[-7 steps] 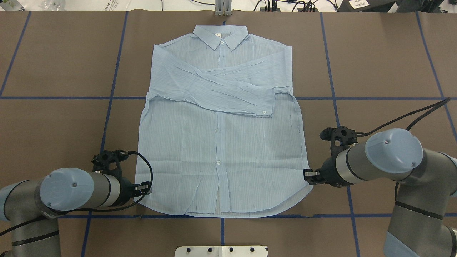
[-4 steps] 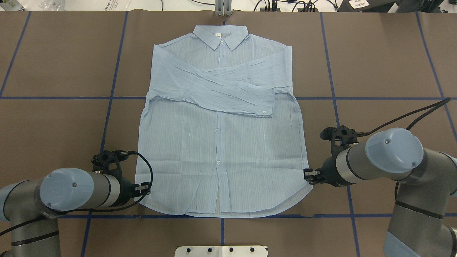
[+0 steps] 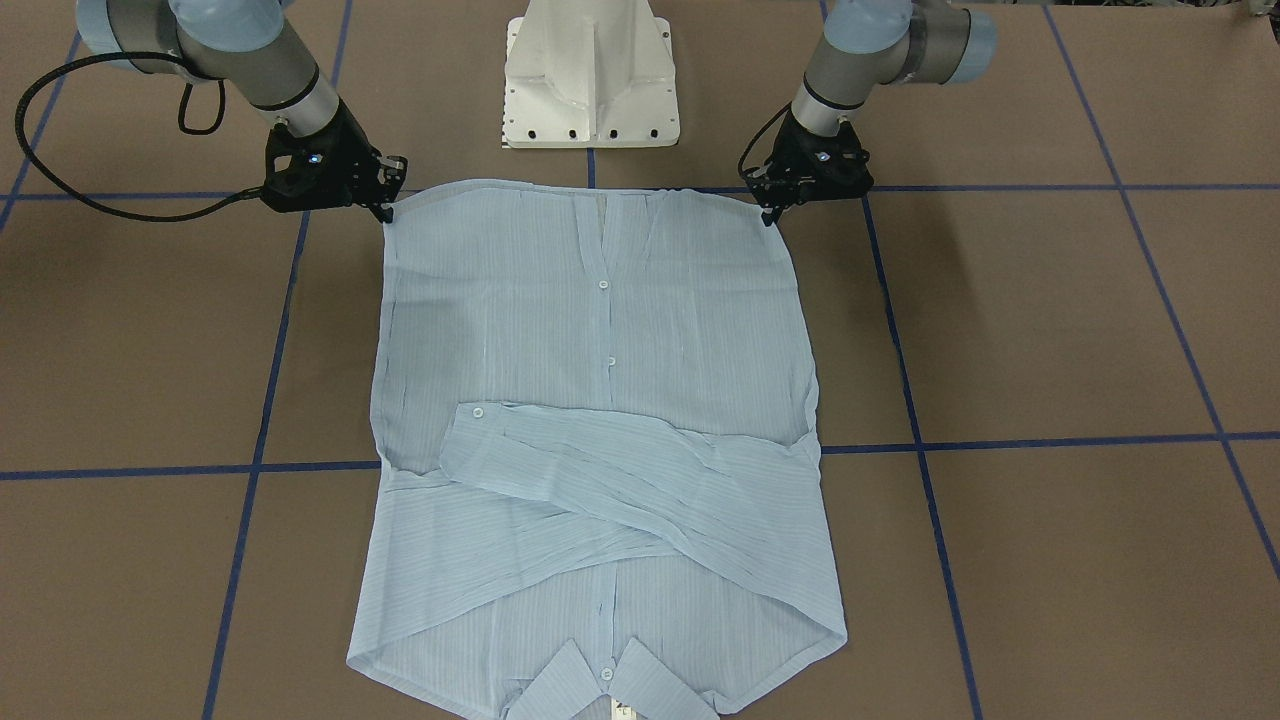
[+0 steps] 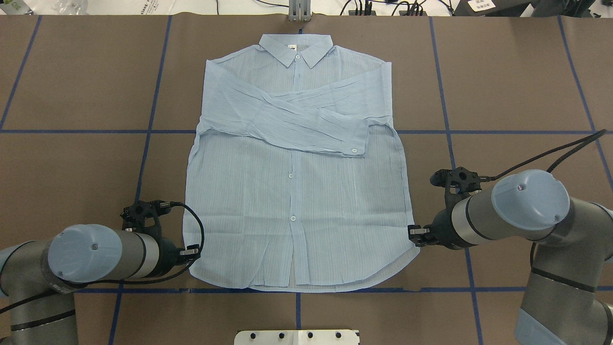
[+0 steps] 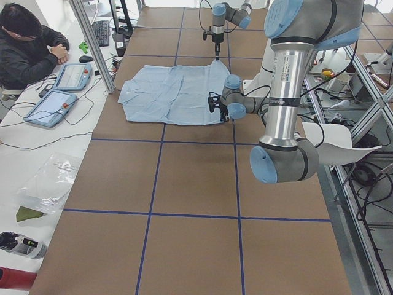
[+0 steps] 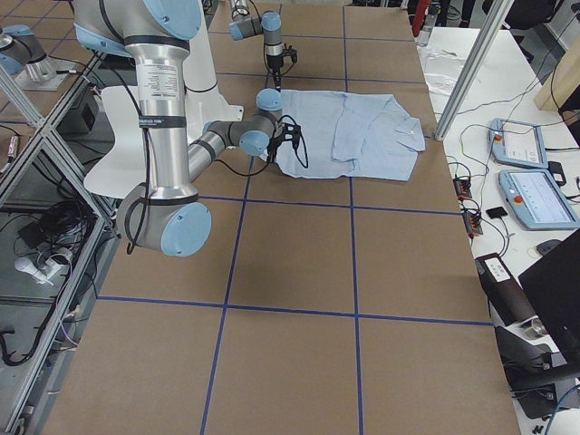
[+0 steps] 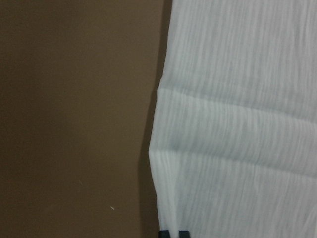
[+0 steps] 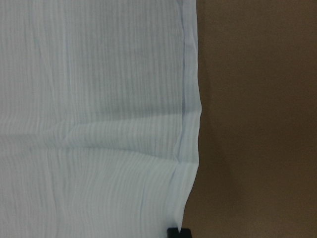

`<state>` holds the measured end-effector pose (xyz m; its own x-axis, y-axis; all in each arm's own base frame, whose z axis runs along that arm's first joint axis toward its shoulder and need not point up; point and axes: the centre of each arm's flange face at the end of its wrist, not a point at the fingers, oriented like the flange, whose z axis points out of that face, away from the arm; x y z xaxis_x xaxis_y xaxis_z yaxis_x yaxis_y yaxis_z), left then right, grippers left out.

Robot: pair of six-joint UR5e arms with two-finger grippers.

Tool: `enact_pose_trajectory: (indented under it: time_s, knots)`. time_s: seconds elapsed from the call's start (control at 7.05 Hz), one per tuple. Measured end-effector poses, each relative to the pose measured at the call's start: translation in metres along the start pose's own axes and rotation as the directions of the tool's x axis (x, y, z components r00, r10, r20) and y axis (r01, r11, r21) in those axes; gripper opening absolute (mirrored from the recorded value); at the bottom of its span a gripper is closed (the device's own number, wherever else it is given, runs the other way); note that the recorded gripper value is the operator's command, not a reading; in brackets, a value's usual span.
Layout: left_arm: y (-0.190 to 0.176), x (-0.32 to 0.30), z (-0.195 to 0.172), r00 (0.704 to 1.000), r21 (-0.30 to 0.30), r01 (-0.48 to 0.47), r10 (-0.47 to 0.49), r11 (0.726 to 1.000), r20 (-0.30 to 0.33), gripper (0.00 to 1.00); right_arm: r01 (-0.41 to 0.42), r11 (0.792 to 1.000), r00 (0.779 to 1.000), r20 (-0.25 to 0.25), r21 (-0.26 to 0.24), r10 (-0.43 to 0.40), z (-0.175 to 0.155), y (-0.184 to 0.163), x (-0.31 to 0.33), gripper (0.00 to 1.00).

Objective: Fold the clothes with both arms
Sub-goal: 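Slide both grippers down to the hem corners and close on them, then lift the hem with both grippers and carry it toward the collar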

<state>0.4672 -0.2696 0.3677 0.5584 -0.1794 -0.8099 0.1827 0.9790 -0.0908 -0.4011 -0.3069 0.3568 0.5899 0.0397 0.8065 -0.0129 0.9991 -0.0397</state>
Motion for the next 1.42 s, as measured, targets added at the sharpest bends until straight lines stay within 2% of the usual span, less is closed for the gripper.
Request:
enact_pose_trajectory:
  time_s: [0.28, 0.57, 0.99, 1.42]
  knots:
    - [-0.007, -0.001, -0.003, 1.000, 0.008, -0.004, 0.004, 1.000, -0.001, 0.00, -0.016, 1.000, 1.000, 0.022, -0.020, 0.016, -0.010, -0.009, 0.001, 0.00]
    - [-0.031, -0.003, -0.014, 0.999, 0.025, -0.049, 0.049, 0.999, -0.008, 0.00, -0.038, 0.999, 0.998, 0.044, -0.028, 0.039, -0.026, -0.026, 0.008, 0.00]
    - [-0.061, -0.006, -0.031, 0.992, 0.032, -0.127, 0.128, 0.991, -0.022, 0.00, -0.060, 0.998, 0.996, 0.063, -0.025, 0.061, -0.041, -0.042, 0.015, 0.00]
    - [-0.074, -0.005, -0.044, 0.987, 0.027, -0.155, 0.156, 0.988, -0.046, 0.00, -0.084, 0.996, 0.993, 0.085, -0.030, 0.086, -0.057, -0.058, 0.024, 0.00]
